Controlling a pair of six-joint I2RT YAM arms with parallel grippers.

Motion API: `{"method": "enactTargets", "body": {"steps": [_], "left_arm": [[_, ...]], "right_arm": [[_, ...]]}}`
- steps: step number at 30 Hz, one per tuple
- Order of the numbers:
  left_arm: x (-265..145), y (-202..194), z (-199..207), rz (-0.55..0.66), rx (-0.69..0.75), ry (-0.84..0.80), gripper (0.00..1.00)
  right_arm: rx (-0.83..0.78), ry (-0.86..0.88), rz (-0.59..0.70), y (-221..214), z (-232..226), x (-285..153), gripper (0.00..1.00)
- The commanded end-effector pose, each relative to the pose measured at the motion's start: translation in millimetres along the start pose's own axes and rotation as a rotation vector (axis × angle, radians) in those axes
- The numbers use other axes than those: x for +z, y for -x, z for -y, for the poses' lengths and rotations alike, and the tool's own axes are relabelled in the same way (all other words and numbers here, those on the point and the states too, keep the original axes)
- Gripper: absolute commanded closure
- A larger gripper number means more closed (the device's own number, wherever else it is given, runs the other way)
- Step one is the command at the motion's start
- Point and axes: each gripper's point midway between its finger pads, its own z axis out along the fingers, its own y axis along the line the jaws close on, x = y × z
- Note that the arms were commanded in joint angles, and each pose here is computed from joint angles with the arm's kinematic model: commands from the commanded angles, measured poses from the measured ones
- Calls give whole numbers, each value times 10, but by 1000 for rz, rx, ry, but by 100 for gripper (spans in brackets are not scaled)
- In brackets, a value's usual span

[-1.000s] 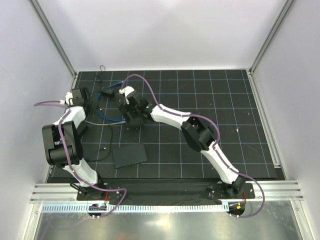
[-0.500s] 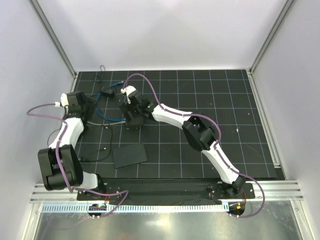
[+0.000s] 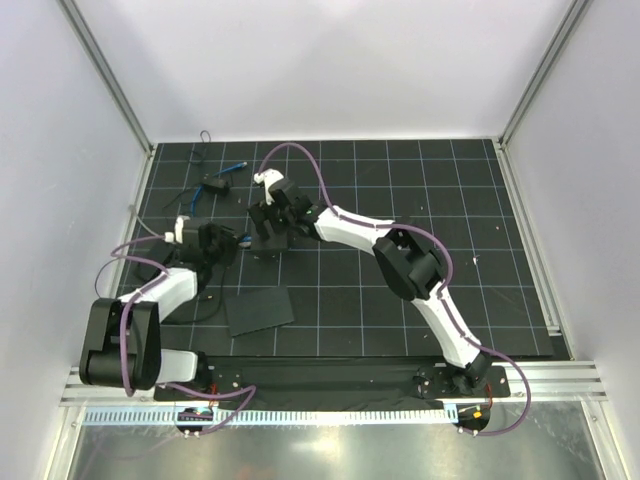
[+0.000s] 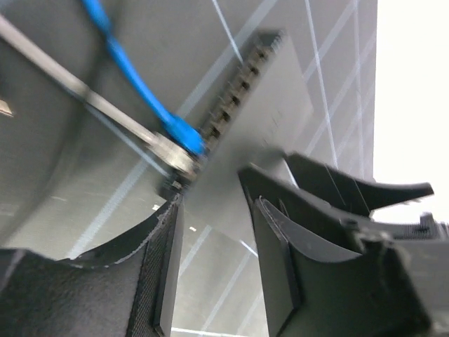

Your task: Pull the plug from the switch port

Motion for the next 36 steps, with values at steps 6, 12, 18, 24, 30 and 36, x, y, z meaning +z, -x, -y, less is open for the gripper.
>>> {"method": "enactTargets", "body": {"steps": [6, 12, 18, 24, 30, 36], "left_arm": [[157, -62, 119, 79, -169, -157, 60], [203, -127, -60, 123, -215, -148, 65], [209, -147, -217, 154, -249, -128, 65], [278, -139, -336, 176, -286, -99, 65], [364, -166, -430, 176, -304, -88, 66], [398, -238, -458, 148, -308, -88, 69]], "right_arm": [[86, 81, -43, -91, 8, -116, 5], [92, 103, -51, -101, -27, -101, 5], [95, 106, -54, -109, -25, -95, 6], [97, 119, -59, -113, -57, -75, 6], [98, 118, -62, -121, -56, -72, 7], [98, 122, -62, -115, -62, -68, 7]]}}
